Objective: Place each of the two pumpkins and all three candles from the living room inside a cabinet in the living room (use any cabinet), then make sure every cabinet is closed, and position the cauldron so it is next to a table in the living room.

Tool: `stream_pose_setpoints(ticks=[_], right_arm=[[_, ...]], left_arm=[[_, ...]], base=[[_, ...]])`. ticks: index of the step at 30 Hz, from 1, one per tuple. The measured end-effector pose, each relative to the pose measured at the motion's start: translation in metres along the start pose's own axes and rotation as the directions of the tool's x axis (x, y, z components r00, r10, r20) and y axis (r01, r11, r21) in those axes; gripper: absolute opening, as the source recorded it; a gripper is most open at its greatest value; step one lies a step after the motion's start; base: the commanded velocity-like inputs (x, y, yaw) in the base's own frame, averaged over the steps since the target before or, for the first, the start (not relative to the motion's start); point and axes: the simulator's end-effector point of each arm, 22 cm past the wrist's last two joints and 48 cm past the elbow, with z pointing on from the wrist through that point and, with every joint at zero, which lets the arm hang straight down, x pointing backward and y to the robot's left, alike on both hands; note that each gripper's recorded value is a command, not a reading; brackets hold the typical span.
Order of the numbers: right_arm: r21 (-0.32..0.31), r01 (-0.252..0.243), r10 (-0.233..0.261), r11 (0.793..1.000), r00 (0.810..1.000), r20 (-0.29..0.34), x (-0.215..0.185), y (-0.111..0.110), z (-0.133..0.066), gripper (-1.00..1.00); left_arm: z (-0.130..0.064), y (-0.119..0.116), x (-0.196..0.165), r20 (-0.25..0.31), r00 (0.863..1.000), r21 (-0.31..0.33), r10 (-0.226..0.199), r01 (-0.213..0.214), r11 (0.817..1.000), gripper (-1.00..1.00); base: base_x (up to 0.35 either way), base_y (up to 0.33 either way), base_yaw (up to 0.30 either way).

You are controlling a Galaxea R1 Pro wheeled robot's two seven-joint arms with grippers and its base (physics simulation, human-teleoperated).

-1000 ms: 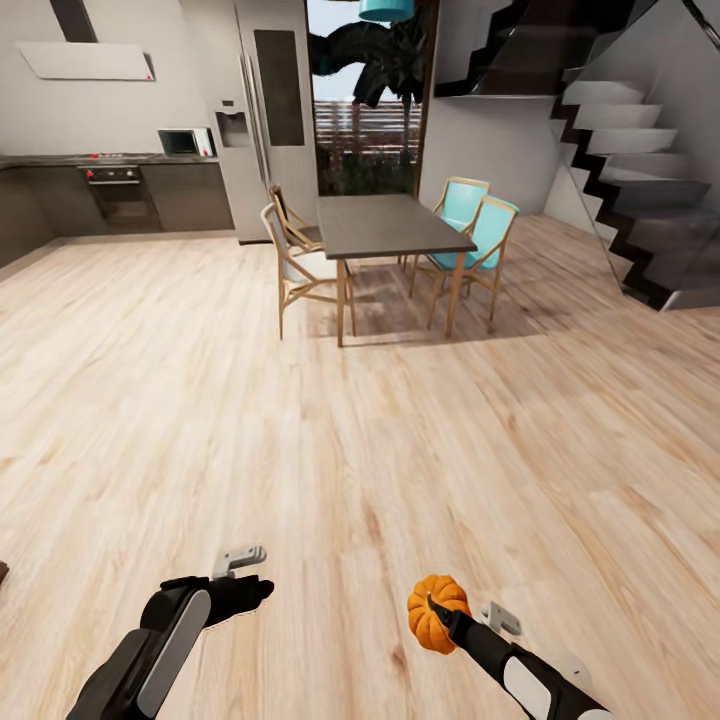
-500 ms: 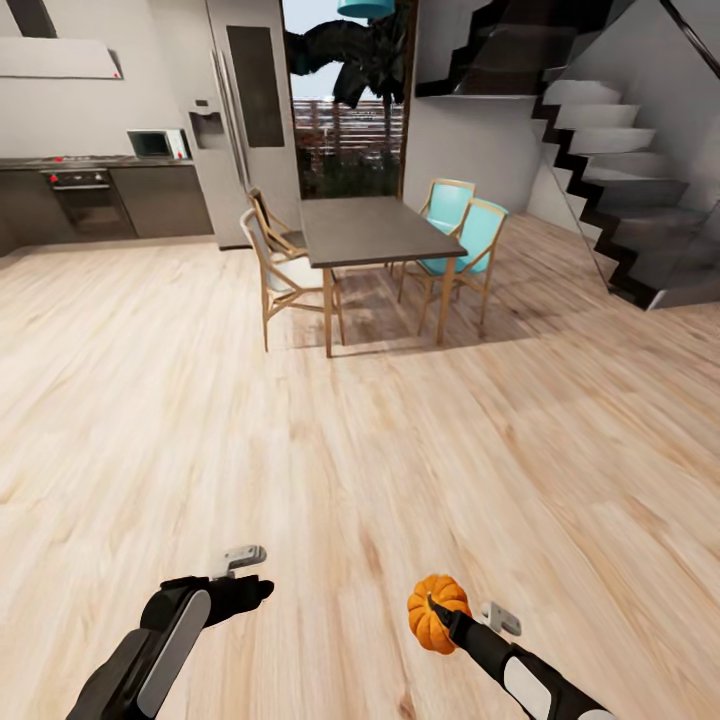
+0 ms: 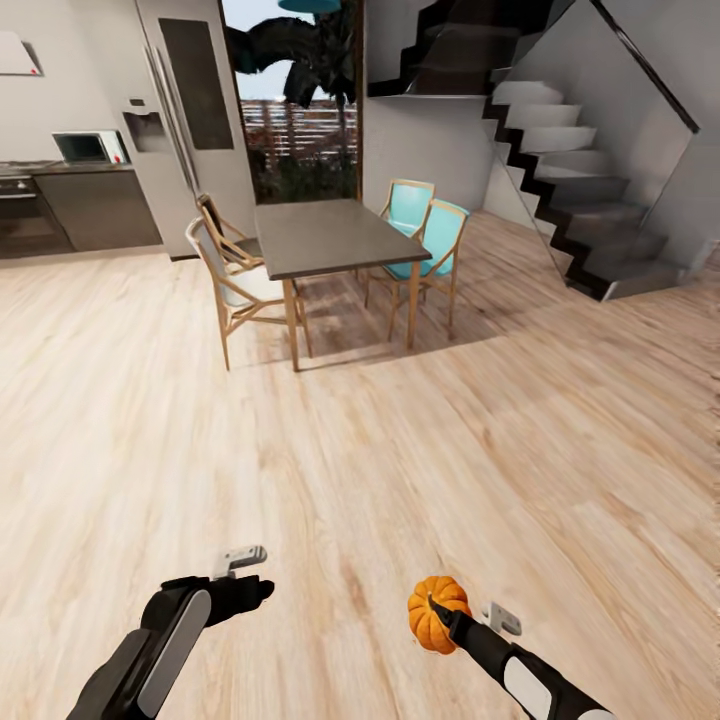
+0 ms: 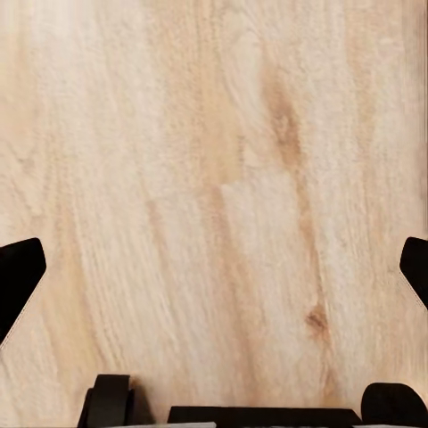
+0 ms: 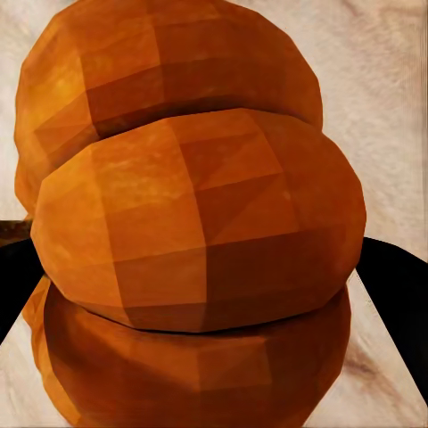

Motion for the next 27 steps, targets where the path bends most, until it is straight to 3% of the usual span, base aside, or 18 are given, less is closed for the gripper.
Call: stream_pose_setpoints(ticks=[27], right_arm=[[0.0,0.001,-0.001,1.0,1.0,0.006,-0.0014,0.0003,0.0001,-1.0]], left_arm=[[0.0001,-0.0004,0.0003,-0.001,1.0,0.001,0.0,0.0,1.0,1.0]], base=[[0.308,0.028,-0.279]])
